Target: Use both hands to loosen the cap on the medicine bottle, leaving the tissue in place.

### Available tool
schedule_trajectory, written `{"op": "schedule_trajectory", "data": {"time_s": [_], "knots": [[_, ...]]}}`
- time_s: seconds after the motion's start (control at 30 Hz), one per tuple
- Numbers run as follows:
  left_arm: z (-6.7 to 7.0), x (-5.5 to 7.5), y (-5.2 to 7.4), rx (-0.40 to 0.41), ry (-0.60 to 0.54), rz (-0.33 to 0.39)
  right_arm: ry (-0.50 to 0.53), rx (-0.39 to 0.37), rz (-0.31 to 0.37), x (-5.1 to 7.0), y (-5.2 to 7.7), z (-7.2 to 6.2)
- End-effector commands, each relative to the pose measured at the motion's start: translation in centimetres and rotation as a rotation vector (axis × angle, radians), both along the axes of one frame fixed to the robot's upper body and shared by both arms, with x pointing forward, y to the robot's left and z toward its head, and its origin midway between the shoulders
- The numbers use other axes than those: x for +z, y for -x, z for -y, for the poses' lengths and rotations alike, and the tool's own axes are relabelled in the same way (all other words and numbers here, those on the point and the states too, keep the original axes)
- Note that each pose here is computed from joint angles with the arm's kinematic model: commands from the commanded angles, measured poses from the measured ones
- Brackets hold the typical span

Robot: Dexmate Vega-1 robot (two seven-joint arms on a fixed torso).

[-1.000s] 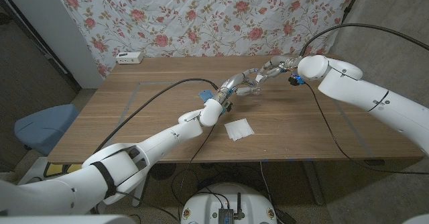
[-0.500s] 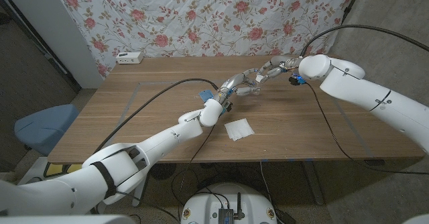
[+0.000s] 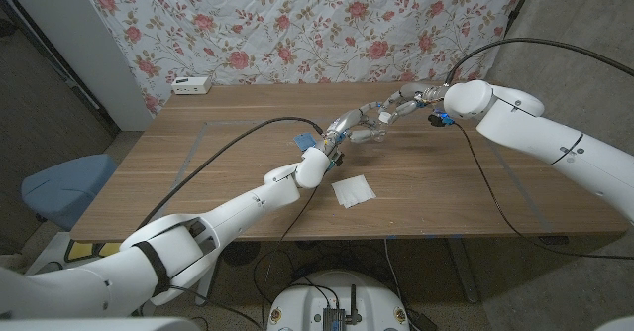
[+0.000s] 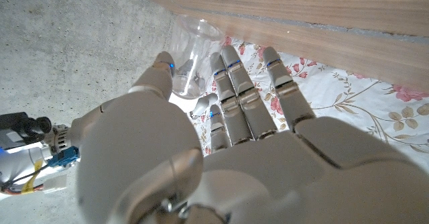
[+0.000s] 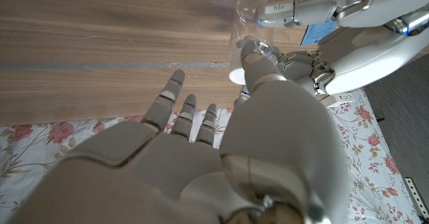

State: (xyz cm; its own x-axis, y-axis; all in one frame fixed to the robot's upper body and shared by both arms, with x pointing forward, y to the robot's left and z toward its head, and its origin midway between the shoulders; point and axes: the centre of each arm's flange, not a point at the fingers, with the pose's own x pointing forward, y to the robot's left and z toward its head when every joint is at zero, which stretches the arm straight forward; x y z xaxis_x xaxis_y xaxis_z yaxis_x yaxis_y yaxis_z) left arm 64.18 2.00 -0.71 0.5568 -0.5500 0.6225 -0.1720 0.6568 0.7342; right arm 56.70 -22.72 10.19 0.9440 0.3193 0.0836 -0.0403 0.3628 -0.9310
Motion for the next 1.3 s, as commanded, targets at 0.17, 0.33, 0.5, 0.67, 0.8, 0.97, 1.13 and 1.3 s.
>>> {"op": "schedule_trajectory", "data": {"time_s": [0.17, 0.33, 0.5, 0.67, 0.8, 0.97, 1.13, 1.3], "knots": [[0.03, -0.13, 0.44, 0.001, -0.002, 0.006, -0.004, 0.018, 0.008, -0.1, 0.75, 0.02], [0.05, -0.17, 0.52, 0.002, 0.0, 0.008, -0.006, 0.017, 0.015, -0.05, 0.87, 0.09], [0.05, -0.17, 0.52, 0.003, 0.001, 0.007, -0.006, 0.021, 0.015, 0.0, 0.83, 0.1], [0.06, -0.11, 0.41, 0.003, 0.0, 0.006, -0.003, 0.021, 0.007, 0.04, 0.65, 0.09], [0.11, -0.07, 0.3, 0.003, 0.0, 0.004, -0.004, 0.023, 0.002, 0.05, 0.54, 0.11], [0.14, 0.01, 0.13, 0.002, -0.001, 0.005, -0.001, 0.021, -0.006, 0.13, 0.49, 0.21], [0.1, 0.18, 0.01, 0.001, 0.001, 0.011, 0.003, 0.016, -0.022, 0.26, 0.51, 0.36], [0.0, 0.26, -0.04, 0.001, 0.004, 0.02, 0.007, 0.014, -0.037, 0.44, 0.54, 0.54]]}}
